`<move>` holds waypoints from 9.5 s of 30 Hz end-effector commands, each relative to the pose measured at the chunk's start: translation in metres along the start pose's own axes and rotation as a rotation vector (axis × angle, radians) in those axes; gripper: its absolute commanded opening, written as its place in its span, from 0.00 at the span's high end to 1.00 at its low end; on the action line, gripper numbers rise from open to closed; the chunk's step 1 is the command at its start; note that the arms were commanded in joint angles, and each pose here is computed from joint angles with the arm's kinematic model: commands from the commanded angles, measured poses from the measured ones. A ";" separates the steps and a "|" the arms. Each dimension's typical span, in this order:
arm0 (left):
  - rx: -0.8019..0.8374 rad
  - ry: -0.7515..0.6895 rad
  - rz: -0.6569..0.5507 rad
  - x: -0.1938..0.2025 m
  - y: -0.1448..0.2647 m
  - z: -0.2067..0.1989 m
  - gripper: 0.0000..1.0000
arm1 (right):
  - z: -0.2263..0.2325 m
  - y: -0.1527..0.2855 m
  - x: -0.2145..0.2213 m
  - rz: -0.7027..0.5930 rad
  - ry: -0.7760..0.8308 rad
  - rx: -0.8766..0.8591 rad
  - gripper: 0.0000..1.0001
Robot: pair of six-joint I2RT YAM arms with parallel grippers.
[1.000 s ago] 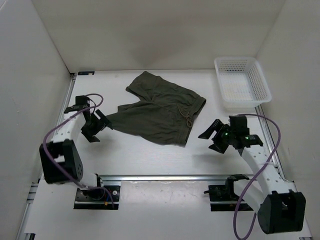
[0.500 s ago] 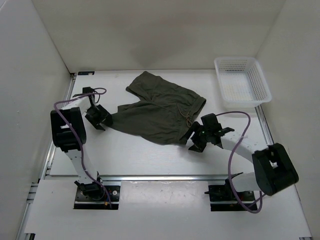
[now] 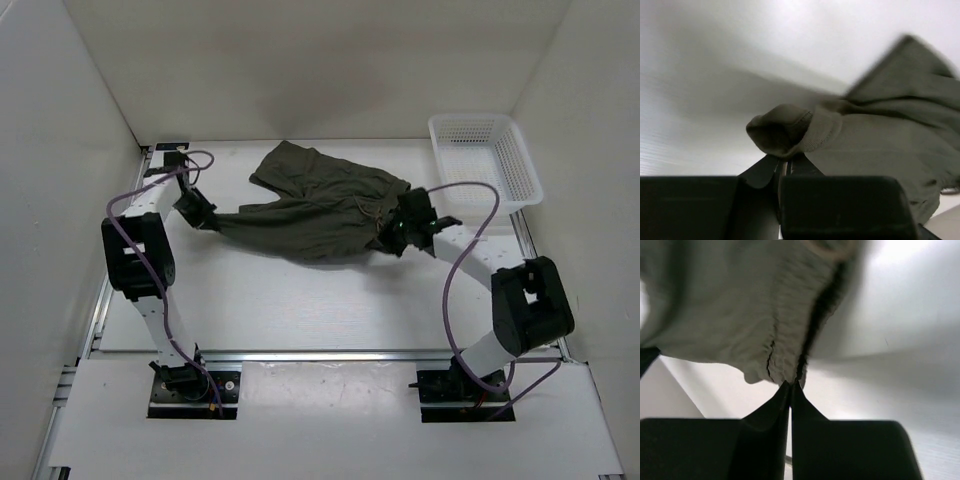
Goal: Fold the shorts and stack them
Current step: Flatten the shorts out, then fold the shorts
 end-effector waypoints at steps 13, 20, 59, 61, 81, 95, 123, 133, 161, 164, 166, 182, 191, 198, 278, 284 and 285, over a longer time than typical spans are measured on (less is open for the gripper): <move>0.292 -0.158 -0.188 0.063 0.165 -0.010 0.90 | -0.024 0.145 -0.027 -0.304 0.283 0.050 1.00; 0.212 -0.130 -0.051 0.126 0.123 0.063 0.11 | -0.095 0.134 0.065 -0.160 0.214 0.122 0.50; -0.048 -0.317 -0.092 0.052 -0.029 -0.148 0.90 | -0.052 0.065 -0.050 -0.088 0.336 0.224 0.71; -0.045 -0.316 -0.137 0.049 -0.009 -0.141 0.90 | -0.048 0.052 -0.054 -0.061 0.343 0.205 0.71; -0.118 -0.321 -0.128 0.053 0.039 -0.049 0.79 | -0.036 -0.026 0.002 0.140 0.406 0.230 0.82; 0.098 -0.388 -0.208 0.007 0.069 -0.170 0.12 | -0.004 0.034 -0.128 -0.161 0.499 0.439 0.27; 0.206 -0.377 -0.230 -0.024 -0.087 -0.227 0.12 | -0.063 -0.060 -0.197 -0.022 0.494 0.486 0.47; 0.294 -0.361 -0.212 -0.025 -0.070 -0.242 0.90 | -0.056 -0.058 -0.201 -0.037 0.505 0.459 1.00; 0.562 -0.341 -0.413 -0.059 0.162 -0.241 0.90 | 0.013 0.074 -0.225 -0.337 0.575 0.360 1.00; 0.524 -0.347 -0.431 -0.051 0.176 -0.220 0.90 | 0.015 0.084 -0.207 -0.338 0.591 0.355 1.00; 0.483 -0.334 -0.443 -0.045 0.182 -0.200 0.90 | 0.015 0.090 -0.192 -0.336 0.607 0.351 1.00; 0.232 -0.106 -0.168 0.108 0.117 0.036 0.23 | -0.051 0.115 -0.007 -0.193 0.616 0.443 0.70; 0.121 -0.078 -0.147 0.117 0.091 0.066 0.20 | -0.052 0.118 0.018 -0.223 0.530 0.422 0.44; -0.005 -0.079 -0.107 0.113 0.063 0.075 0.12 | -0.030 0.116 0.015 -0.216 0.493 0.322 0.56; -0.096 -0.200 -0.077 0.082 0.016 0.028 0.19 | -0.107 0.105 -0.030 -0.167 0.259 0.194 1.00; -0.099 -0.199 -0.062 0.083 0.012 0.027 0.19 | -0.077 0.118 -0.044 -0.188 0.403 0.240 1.00; -0.097 -0.210 -0.060 0.084 0.011 0.023 0.19 | -0.072 0.117 -0.046 -0.197 0.423 0.248 1.00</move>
Point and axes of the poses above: each gripper's point midway between its finger pads, its own y axis back along the fingers, its own z axis along the line the jaws close on, x = y × z, the point moved 1 cm from there along y, back along the fingers, and after that the axes turned 14 degrees about y, right-handed, at the moved point
